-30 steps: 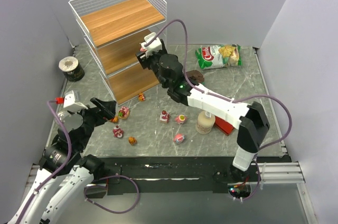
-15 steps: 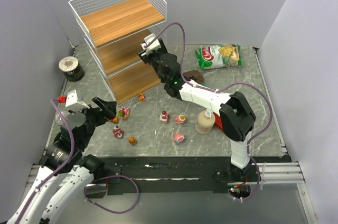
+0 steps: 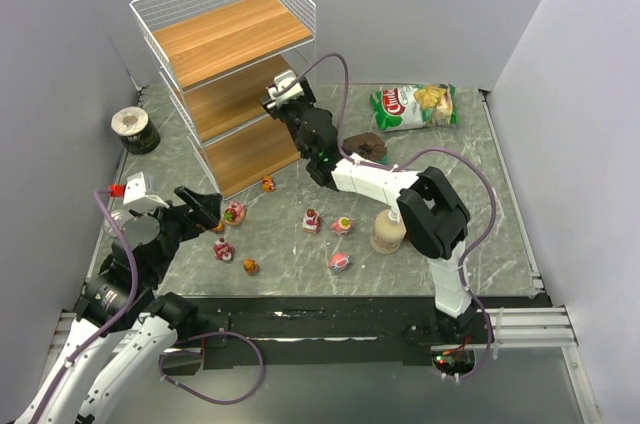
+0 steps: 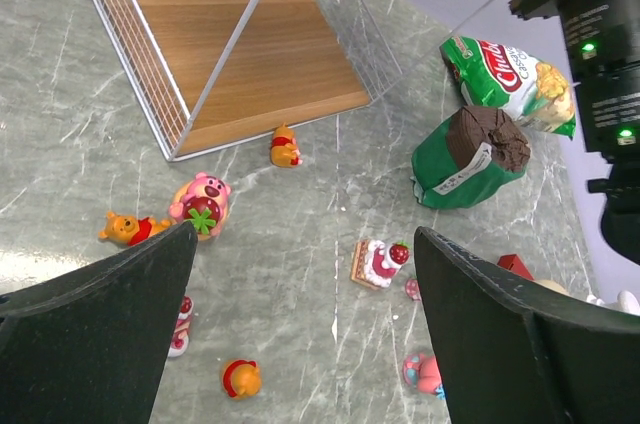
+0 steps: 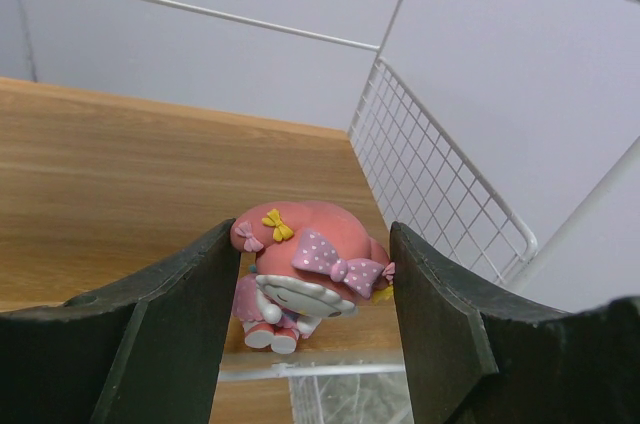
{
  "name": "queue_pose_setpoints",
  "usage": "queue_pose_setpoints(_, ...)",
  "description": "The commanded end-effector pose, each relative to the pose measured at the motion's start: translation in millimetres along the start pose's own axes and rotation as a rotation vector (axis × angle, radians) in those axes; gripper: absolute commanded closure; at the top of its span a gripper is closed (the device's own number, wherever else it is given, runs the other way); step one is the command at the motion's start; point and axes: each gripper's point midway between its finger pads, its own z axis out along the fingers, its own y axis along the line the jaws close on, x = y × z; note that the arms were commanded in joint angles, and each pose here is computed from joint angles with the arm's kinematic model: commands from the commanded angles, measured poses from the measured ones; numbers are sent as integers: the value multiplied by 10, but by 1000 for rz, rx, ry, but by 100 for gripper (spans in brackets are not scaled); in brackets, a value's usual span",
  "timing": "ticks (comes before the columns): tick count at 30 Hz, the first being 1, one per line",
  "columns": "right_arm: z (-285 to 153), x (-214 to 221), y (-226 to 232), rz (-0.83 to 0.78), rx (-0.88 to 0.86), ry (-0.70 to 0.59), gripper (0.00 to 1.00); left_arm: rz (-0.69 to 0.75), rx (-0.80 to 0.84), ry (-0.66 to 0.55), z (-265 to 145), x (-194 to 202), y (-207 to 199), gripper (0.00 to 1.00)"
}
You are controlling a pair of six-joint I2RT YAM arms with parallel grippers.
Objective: Place and organize the plastic toys onto the shelf
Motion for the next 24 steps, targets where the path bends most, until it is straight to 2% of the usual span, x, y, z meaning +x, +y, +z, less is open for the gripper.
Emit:
queue_pose_setpoints(1,101,-166,-185,-3,85,-96,92,11,16,-24,-33,-60,-20,4)
queue_pose_setpoints(8,101,-88,-186,-9,83,-91,86,13,24,-22,-35,-52,-29,3)
queue_pose_setpoints(24,66,-17,-97,6,40,-54,65,14,10,-23,-31,-54,-5,3)
